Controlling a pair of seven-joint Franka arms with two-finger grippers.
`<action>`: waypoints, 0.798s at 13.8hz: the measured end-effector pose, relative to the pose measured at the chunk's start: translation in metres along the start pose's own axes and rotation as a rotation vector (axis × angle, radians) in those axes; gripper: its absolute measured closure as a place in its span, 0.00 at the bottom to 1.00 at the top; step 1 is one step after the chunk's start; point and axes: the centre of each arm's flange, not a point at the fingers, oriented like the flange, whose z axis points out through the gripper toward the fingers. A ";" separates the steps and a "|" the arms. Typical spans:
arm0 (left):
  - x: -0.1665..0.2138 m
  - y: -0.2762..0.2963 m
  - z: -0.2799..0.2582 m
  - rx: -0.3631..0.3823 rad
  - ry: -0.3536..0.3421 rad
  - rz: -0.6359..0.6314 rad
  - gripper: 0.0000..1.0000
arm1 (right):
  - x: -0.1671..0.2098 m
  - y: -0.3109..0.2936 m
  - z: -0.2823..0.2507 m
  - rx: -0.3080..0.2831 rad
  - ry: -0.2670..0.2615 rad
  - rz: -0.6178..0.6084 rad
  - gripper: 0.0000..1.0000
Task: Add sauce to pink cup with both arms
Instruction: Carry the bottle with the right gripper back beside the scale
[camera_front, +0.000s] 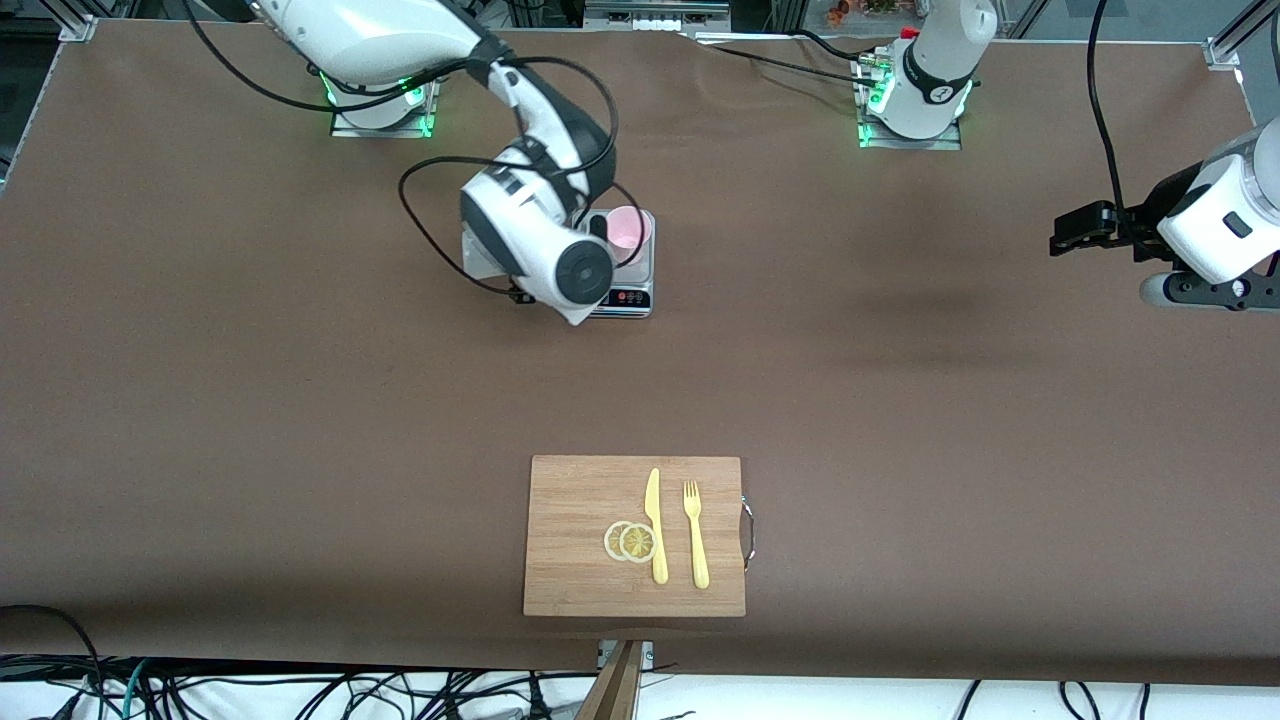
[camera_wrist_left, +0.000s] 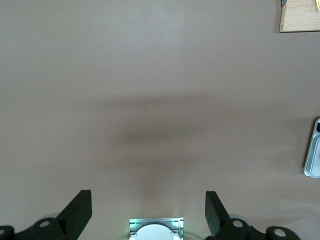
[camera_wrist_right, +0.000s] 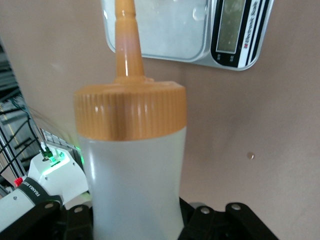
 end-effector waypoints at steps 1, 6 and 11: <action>0.000 0.000 0.000 0.000 0.000 0.000 0.00 | -0.016 0.010 -0.005 0.014 0.065 -0.025 0.73; 0.001 0.000 0.002 0.000 -0.003 0.000 0.00 | -0.144 0.069 -0.021 0.051 0.527 -0.109 0.73; 0.002 0.000 0.003 0.000 -0.005 0.000 0.00 | -0.253 0.099 0.006 0.039 0.893 -0.220 0.73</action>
